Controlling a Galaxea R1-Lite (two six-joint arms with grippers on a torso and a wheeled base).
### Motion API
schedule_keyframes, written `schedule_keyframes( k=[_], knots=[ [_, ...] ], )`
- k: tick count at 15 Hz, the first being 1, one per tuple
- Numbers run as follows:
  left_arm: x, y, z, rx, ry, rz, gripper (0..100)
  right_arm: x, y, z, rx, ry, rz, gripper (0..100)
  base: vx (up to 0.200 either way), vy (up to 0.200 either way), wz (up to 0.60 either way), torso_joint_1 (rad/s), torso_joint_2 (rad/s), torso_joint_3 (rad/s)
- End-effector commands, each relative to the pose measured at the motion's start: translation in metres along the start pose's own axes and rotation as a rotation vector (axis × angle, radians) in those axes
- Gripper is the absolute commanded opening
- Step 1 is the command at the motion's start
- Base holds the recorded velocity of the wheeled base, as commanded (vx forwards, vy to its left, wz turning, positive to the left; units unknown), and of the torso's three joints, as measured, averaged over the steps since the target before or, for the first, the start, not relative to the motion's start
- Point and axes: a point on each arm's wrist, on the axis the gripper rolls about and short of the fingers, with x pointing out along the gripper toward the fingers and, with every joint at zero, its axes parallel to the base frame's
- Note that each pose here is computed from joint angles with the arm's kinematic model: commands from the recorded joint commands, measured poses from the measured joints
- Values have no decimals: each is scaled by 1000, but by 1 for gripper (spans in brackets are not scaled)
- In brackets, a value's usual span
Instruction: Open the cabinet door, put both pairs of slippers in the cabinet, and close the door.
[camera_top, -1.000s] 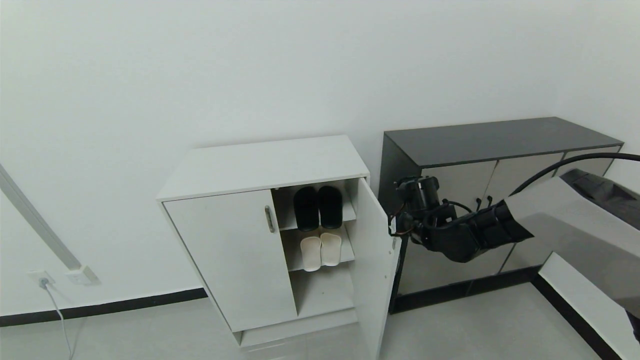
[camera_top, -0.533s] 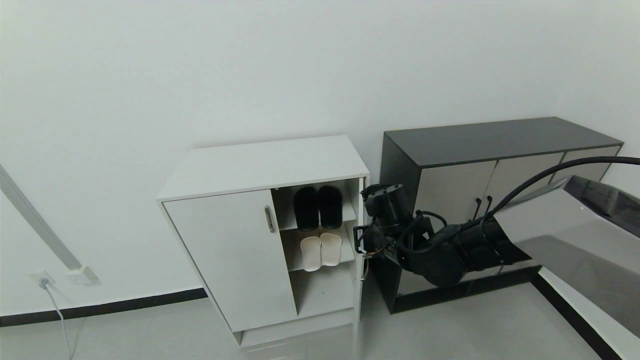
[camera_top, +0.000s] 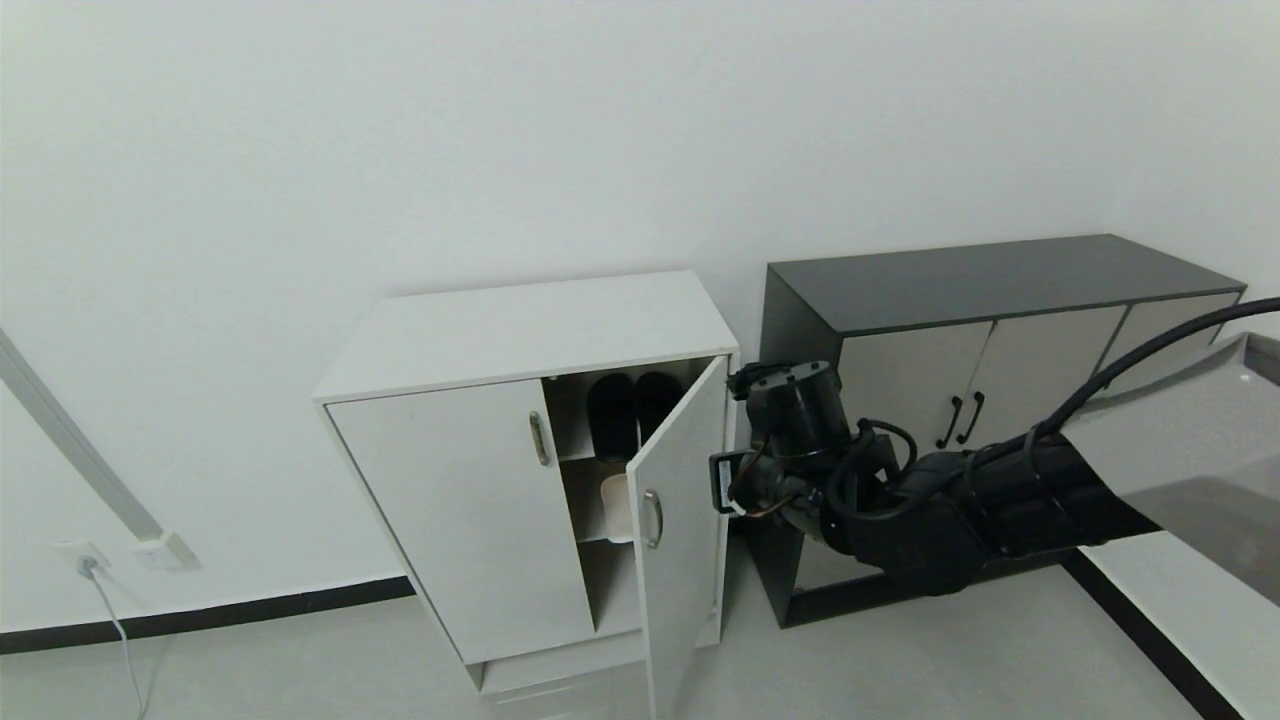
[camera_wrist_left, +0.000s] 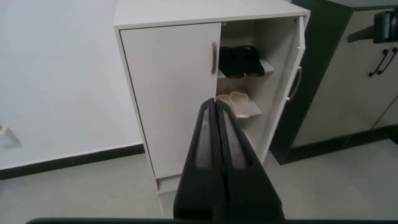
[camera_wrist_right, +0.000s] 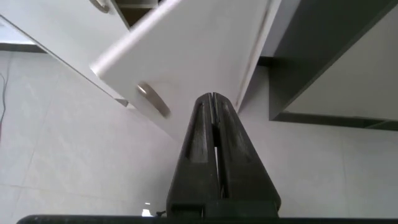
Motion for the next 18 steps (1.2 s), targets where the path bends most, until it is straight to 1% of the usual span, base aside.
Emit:
schedule_keyframes(
  k=[1, 2, 4, 10, 16, 18],
  knots=[
    [0, 0, 0, 0, 0, 1, 0, -11, -1, 7, 2, -15, 5, 0, 0, 0, 0, 0, 0, 0],
    [0, 0, 0, 0, 0, 1, 0, -11, -1, 4, -1, -10, 5, 0, 0, 0, 0, 0, 0, 0],
    [0, 0, 0, 0, 0, 1, 0, -12, -1, 0, -22, 5, 4, 0, 0, 0, 600, 5, 5, 0],
    [0, 0, 0, 0, 0, 1, 0, -14, 0, -3, -28, 5, 15, 0, 0, 0, 600, 5, 4, 4],
    [0, 0, 0, 0, 0, 1, 0, -17, -6, -7, -46, -48, 13, 0, 0, 0, 0, 0, 0, 0],
    [0, 0, 0, 0, 0, 1, 0, -26, -11, -10, -52, -40, 7, 0, 0, 0, 0, 0, 0, 0]
  ],
)
